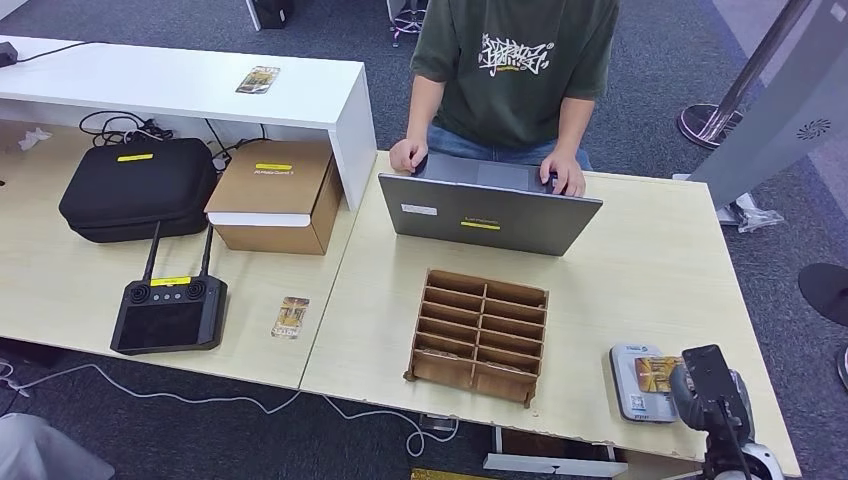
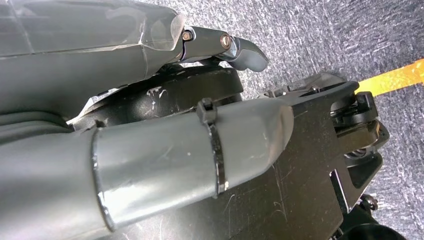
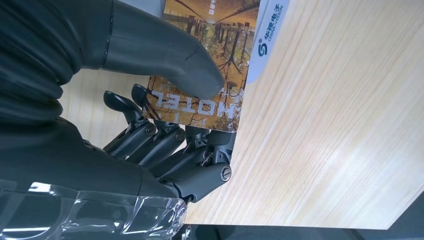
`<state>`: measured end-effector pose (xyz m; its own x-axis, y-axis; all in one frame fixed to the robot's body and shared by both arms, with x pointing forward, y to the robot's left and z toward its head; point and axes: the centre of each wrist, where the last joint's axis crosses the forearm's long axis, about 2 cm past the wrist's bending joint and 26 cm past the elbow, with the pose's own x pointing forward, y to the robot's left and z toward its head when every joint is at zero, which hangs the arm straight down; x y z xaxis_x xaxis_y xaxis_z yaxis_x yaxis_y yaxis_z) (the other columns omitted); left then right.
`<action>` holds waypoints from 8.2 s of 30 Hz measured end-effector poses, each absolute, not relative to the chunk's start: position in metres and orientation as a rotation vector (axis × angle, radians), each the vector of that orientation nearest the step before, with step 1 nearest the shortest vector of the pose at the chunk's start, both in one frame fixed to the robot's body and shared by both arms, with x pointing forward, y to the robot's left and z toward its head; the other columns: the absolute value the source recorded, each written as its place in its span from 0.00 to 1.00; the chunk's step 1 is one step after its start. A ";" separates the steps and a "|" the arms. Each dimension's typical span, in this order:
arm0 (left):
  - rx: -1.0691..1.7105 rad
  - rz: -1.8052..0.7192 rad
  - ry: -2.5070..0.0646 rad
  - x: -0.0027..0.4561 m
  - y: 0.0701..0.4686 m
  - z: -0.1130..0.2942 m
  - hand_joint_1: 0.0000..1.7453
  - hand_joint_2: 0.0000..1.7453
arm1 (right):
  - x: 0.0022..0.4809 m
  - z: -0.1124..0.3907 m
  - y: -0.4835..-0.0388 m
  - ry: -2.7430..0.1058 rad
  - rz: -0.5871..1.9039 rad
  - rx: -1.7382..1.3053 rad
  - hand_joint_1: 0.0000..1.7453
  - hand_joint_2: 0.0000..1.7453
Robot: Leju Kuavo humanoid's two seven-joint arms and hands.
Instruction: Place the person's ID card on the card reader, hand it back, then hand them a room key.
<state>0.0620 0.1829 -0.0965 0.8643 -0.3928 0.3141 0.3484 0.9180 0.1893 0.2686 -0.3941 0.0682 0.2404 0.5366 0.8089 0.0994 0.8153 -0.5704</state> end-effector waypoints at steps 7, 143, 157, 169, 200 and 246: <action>0.143 -0.389 -0.360 0.062 0.184 -0.097 0.00 0.00 | 0.264 0.075 -0.393 -1.470 0.287 -0.671 1.00 1.00; 0.078 -0.330 -0.385 0.081 0.181 -0.093 0.00 0.00 | 0.181 0.134 -0.175 -1.753 0.985 -0.737 0.00 1.00; 0.067 -0.382 -0.390 0.093 0.180 -0.091 0.00 0.00 | 0.218 0.093 -0.178 -1.677 1.290 -0.732 0.00 1.00; 0.053 -0.429 -0.381 0.098 0.181 -0.090 0.00 0.00 | 0.219 0.078 -0.190 -1.620 1.374 -0.731 0.00 1.00; 0.014 -0.507 -0.355 0.104 0.187 -0.090 0.00 0.00 | 0.243 0.112 -0.189 -1.806 1.279 -0.899 0.00 1.00; -0.007 -0.519 -0.328 0.102 0.200 -0.093 0.00 0.00 | 0.223 0.084 -0.210 -1.589 1.485 -0.911 0.00 1.00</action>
<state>0.1015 0.2001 -0.0933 0.8173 -0.4862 0.3092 0.4884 0.8693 0.0760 0.2234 -0.2104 0.0844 -0.4532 0.8894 0.0600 0.0002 0.0674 -0.9977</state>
